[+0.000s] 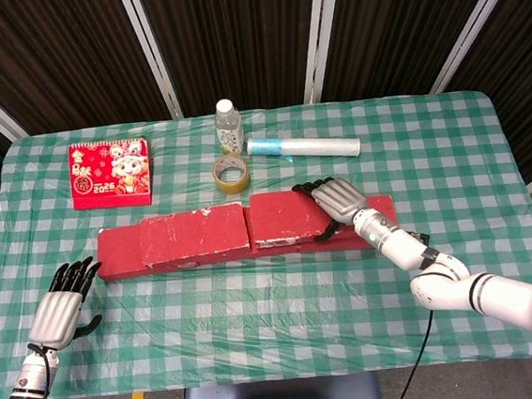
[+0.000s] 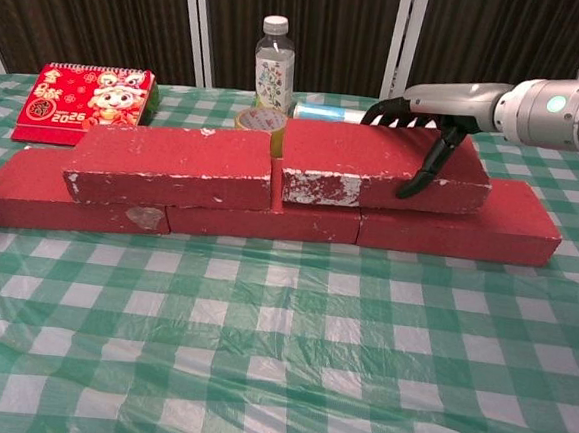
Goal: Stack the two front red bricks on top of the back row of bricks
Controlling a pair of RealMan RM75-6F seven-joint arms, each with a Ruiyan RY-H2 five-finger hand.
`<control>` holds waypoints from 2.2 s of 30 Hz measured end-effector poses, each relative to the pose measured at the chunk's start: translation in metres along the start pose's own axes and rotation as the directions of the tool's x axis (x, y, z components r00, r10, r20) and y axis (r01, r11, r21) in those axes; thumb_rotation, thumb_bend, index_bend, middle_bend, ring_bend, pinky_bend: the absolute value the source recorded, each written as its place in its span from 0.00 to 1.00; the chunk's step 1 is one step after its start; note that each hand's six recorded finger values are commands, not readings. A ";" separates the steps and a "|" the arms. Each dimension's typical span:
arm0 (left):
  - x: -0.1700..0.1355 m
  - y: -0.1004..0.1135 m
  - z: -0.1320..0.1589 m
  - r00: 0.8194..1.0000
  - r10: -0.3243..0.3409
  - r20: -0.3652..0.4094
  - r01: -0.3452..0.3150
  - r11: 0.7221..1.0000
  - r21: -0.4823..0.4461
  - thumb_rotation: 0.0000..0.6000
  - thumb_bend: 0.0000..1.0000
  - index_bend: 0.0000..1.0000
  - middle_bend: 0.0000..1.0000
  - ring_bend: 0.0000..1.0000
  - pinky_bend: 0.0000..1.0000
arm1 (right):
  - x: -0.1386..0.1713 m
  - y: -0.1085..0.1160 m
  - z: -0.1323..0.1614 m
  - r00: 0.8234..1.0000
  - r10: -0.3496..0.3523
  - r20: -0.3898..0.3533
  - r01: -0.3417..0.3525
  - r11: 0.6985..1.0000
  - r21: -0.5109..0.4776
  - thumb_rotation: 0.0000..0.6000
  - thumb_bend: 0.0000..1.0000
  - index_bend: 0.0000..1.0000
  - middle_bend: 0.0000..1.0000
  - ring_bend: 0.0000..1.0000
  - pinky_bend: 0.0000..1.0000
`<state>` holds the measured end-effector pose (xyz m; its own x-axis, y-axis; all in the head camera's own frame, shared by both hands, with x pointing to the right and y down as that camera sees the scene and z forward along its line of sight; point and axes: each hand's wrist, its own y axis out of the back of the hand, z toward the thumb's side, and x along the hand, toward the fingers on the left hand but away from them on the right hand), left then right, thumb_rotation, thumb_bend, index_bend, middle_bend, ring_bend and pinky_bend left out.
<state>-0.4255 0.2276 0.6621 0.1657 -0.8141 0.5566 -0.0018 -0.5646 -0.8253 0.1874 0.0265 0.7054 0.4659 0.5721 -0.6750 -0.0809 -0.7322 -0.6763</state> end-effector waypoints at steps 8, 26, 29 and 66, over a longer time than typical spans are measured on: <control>0.000 0.000 0.001 1.000 -0.003 0.005 0.003 1.000 -0.001 1.00 0.25 0.00 0.00 0.00 0.03 | -0.001 -0.002 0.003 1.000 -0.002 0.007 0.002 1.000 0.003 1.00 0.18 0.29 0.35 0.23 0.47; -0.001 -0.003 0.002 1.000 -0.022 0.001 0.022 1.000 -0.003 1.00 0.26 0.00 0.00 0.00 0.03 | -0.002 -0.008 0.007 1.000 0.016 0.018 -0.016 1.000 -0.002 1.00 0.18 0.18 0.26 0.15 0.44; -0.001 -0.003 0.002 1.000 -0.020 -0.002 0.020 1.000 -0.005 1.00 0.26 0.00 0.00 0.00 0.03 | -0.002 -0.008 0.007 1.000 0.016 0.022 -0.016 1.000 -0.001 1.00 0.18 0.17 0.26 0.14 0.44; 0.000 -0.003 0.003 1.000 -0.025 0.004 0.025 1.000 -0.011 1.00 0.26 0.00 0.00 0.00 0.03 | -0.001 -0.011 0.008 0.998 0.047 0.032 -0.046 0.999 -0.005 1.00 0.06 0.00 0.07 0.00 0.22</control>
<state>-0.4229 0.2300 0.6643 0.1692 -0.7994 0.5765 -0.0086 -0.5861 -0.8102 0.1811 0.0373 0.7111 0.4330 0.5490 -0.7149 -0.0983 -0.7597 -0.6428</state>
